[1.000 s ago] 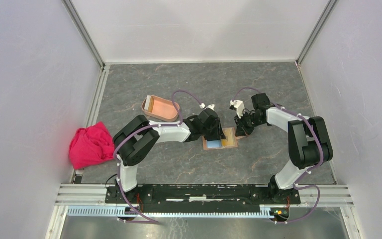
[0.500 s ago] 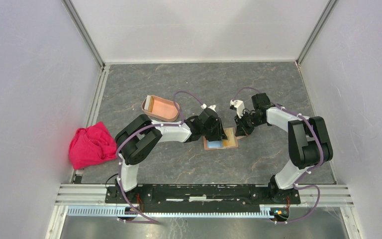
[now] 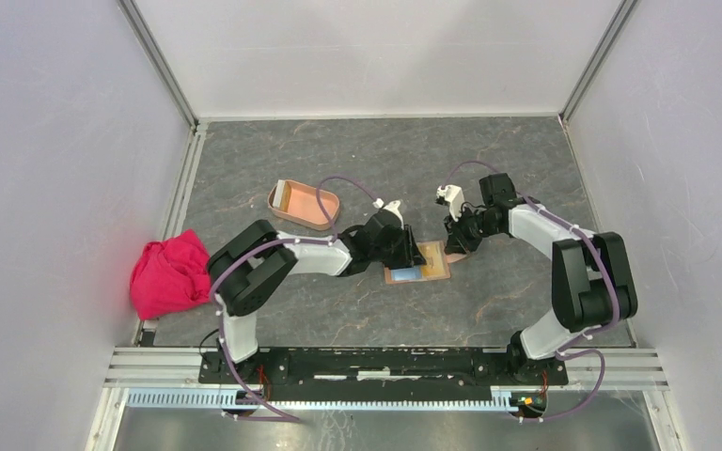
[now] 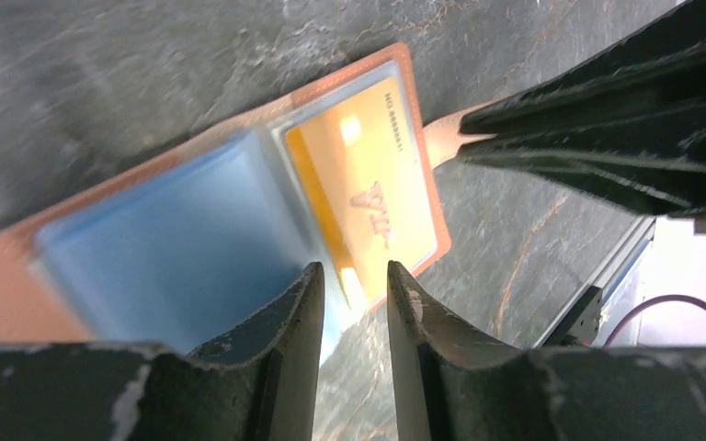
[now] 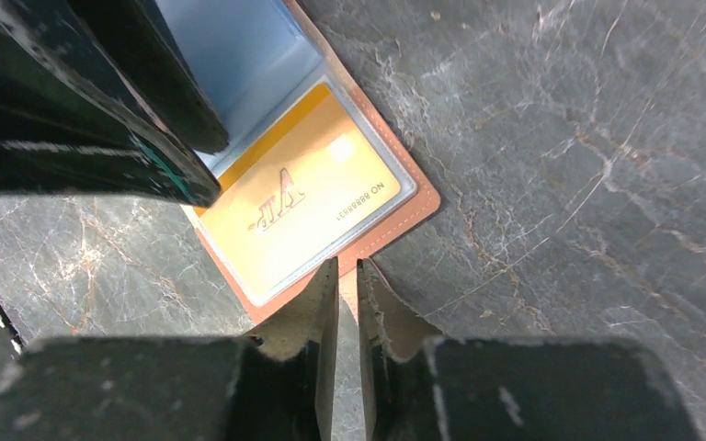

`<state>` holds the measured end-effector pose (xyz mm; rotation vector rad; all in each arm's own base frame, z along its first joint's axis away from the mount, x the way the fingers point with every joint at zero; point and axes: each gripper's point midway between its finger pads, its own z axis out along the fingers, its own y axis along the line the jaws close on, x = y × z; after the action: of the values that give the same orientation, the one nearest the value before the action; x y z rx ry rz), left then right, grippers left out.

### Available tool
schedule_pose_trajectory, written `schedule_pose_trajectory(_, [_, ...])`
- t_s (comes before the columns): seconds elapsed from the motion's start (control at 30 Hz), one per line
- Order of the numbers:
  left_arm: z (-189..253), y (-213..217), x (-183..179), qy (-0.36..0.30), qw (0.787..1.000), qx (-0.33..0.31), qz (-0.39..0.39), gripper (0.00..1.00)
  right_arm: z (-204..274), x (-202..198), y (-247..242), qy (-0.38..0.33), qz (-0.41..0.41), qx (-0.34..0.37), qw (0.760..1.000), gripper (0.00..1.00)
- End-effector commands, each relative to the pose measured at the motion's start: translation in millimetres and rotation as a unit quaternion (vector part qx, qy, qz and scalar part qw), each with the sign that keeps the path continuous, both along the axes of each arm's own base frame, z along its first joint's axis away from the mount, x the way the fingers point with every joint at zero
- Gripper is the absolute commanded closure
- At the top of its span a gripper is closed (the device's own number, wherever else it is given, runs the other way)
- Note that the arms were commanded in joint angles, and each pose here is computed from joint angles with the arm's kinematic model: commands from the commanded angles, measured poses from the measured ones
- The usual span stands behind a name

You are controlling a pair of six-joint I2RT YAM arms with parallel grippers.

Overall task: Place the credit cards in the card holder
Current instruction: Insert the credit card into the card holder, then turn over the card slot in the card holder.

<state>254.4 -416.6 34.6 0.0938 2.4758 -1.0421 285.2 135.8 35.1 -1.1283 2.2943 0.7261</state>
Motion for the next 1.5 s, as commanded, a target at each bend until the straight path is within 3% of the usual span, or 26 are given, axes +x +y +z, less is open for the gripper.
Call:
schedule_pose_trajectory(0.0, [60, 15, 18, -0.108, 0.994, -0.032, 0.013, 0.61, 29, 5, 4, -0.06, 0.023, 0.024, 0.998, 0.79])
schedule_pose_trajectory(0.2, [125, 56, 34, -0.253, 0.967, -0.006, 0.023, 0.6, 57, 2, 6, -0.124, 0.061, 0.033, 0.99, 0.71])
schedule_pose_trajectory(0.27, [149, 74, 41, -0.315, 0.948, 0.02, 0.03, 0.53, 74, -2, 10, -0.151, 0.079, 0.057, 0.984, 0.7])
schedule_pose_trajectory(0.37, [176, 112, 59, -0.373, 0.921, 0.075, 0.086, 0.19, 104, -12, 20, -0.196, 0.114, 0.098, 0.969, 0.64])
schedule_pose_trajectory(0.4, [179, 123, 63, -0.382, 0.915, 0.088, 0.096, 0.07, 113, -14, 24, -0.212, 0.122, 0.112, 0.963, 0.6])
schedule_pose_trajectory(0.43, [180, 132, 66, -0.384, 0.913, 0.096, 0.102, 0.01, 122, -15, 27, -0.23, 0.125, 0.127, 0.957, 0.51])
schedule_pose_trajectory(0.5, [176, 138, 68, -0.369, 0.922, 0.083, 0.087, 0.0, 126, -17, 32, -0.237, 0.123, 0.146, 0.953, 0.32])
schedule_pose_trajectory(0.53, [172, 137, 68, -0.351, 0.931, 0.063, 0.073, 0.0, 121, -16, 31, -0.224, 0.111, 0.147, 0.957, 0.29])
schedule_pose_trajectory(0.6, [160, 127, 60, -0.309, 0.95, 0.01, 0.04, 0.0, 107, -14, 28, -0.171, 0.085, 0.144, 0.971, 0.31])
schedule_pose_trajectory(0.73, [137, 112, 40, -0.263, 0.963, -0.063, 0.015, 0.0, 77, -18, 22, -0.081, 0.039, 0.169, 0.981, 0.39])
schedule_pose_trajectory(0.9, [124, 145, 55, -0.269, 0.96, -0.003, 0.076, 0.0, 46, -9, 15, -0.023, -0.016, 0.145, 0.989, 0.39])
schedule_pose_trajectory(1.2, [104, 117, 38, -0.207, 0.971, -0.103, 0.059, 0.05, 8, -6, 11, 0.065, -0.083, 0.127, 0.986, 0.38])
schedule_pose_trajectory(1.47, [84, 102, 22, -0.183, 0.976, -0.107, 0.043, 0.05, 3, -8, 14, 0.086, -0.089, 0.135, 0.983, 0.38])
